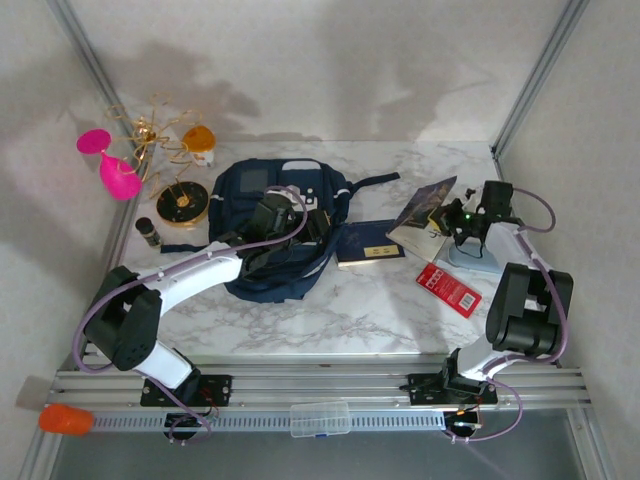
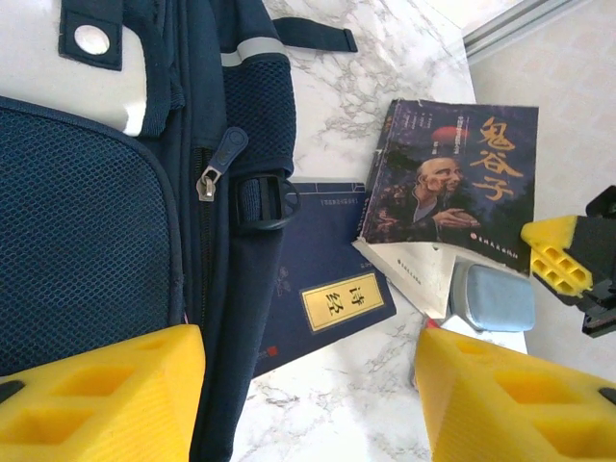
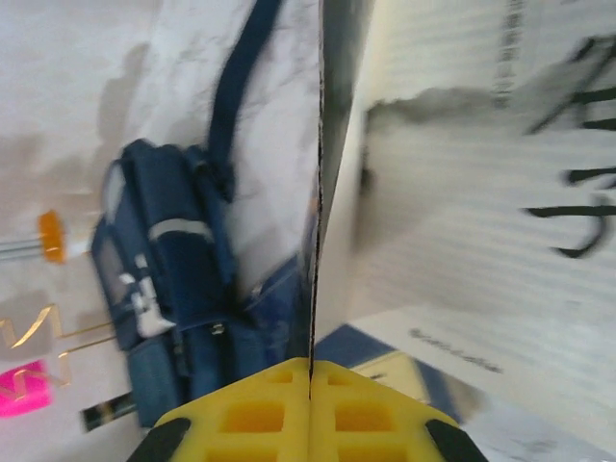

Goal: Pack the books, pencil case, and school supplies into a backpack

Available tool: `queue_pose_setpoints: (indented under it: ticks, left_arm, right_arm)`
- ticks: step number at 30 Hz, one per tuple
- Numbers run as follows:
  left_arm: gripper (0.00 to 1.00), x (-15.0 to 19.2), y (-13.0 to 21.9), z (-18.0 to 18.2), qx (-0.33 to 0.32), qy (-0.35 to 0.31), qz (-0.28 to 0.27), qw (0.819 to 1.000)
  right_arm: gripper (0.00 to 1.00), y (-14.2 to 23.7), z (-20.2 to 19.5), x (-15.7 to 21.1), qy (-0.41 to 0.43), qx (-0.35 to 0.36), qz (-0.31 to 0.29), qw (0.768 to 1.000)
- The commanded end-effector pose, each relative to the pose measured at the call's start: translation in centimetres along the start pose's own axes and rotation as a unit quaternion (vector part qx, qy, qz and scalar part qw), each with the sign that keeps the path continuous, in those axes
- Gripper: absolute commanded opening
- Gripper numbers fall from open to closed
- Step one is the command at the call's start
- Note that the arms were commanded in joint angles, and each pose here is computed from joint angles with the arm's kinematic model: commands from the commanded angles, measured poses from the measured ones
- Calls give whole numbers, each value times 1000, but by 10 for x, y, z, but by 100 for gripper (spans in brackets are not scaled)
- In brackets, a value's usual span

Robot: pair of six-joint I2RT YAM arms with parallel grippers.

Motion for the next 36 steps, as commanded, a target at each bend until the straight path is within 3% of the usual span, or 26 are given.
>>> queue_pose_setpoints:
  ticks: [1,3,8,16,27,36]
  left_arm:
    - [59,-4,0,-4,23,9,-8,1000]
    - [59,-4,-3,-5,26,11,-4,1000]
    - [59,4,-15,-12,38,9,4,999]
    - [59,28,-55,-40,70,3,14,997]
    - [59,41,-99,-55,83,-13,25,996]
    - [61,36,-142,-45,44,-48,26,998]
  right_arm:
    - [18,6,-22,-1,23,103,-22,994]
    - [33,5,-25,-8,29,135,-31,990]
    - [53,7,-30,-32,39,217,-98,971]
    - [72,-27,-36,-71,33,244,-103,964]
    - [80,-86,-31,-97,69,170,-34,982]
    - [79,-137,5,-74,174,125,63,975]
Point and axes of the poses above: each hand's point on the last joint's axis, 136 mm out from that joint toward the fingers, its own y axis back along the fingers, its own z axis along the line the jaws close on, x = y × z, the point moved 9 cm from there along y, back along the fingers, and after that the axes turned 6 degrees about -y, right-handed, at the moved point
